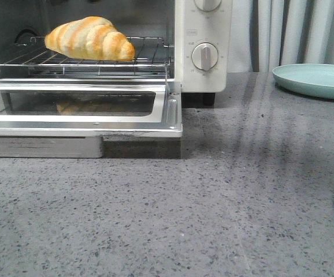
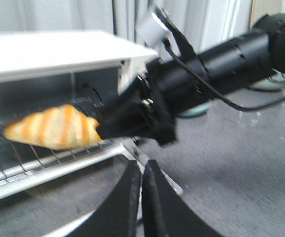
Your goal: Put bread in oven
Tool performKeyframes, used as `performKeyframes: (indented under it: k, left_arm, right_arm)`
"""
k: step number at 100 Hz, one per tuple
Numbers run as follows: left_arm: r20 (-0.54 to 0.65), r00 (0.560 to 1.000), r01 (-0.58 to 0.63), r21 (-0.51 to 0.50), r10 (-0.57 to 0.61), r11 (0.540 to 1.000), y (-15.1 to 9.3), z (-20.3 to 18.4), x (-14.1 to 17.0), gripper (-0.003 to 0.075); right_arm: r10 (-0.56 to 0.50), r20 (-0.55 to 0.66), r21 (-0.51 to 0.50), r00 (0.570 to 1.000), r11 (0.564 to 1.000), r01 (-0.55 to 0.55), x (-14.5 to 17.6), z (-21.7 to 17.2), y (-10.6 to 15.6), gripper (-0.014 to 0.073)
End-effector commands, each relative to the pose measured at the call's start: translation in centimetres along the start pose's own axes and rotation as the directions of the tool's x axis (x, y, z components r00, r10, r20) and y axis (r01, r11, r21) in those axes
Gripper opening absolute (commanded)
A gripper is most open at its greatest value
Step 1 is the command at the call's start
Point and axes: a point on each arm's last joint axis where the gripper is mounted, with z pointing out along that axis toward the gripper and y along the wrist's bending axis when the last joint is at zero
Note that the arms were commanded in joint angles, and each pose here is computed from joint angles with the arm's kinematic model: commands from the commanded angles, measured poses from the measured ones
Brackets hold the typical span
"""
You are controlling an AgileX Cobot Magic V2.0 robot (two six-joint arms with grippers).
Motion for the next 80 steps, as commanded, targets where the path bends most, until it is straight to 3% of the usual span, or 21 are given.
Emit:
performKeyframes:
  k: [1,18,37,45,80]
  left_arm:
    - [0.109,0.994,-0.002,-0.081,0.011,0.997,0.2,-1.4,-0.7,-0.0022]
    - [0.105,0.994,-0.012,-0.201,0.034,0.98,0.6,-2.7,2.2,-0.0022]
    - [0.067,0.997,-0.029,-0.219,0.045,0.975,0.7,-2.4,4.5,-0.0022]
    - [0.058,0.997,-0.027,-0.219,0.041,0.975,0.8,-2.2,4.9,-0.0022]
    - [0.05,0.998,-0.026,-0.218,0.038,0.976,0.8,-2.1,5.1,-0.0021]
  right_arm:
    - [-0.023,0.116,-0.031,0.993,0.999,0.026,-2.4,-4.1,1.4,-0.0064]
    - [-0.036,0.193,-0.036,0.981,0.998,0.044,-0.7,-10.4,1.7,-0.0048]
    - [-0.244,0.249,0.082,0.937,0.97,0.23,4.6,-18.6,1.0,-0.0049]
    - [-0.281,0.276,0.115,0.919,0.959,0.259,6.9,-21.0,0.9,-0.0049]
    - [-0.314,0.342,0.221,0.886,0.943,0.249,14.6,-26.8,0.4,-0.0049]
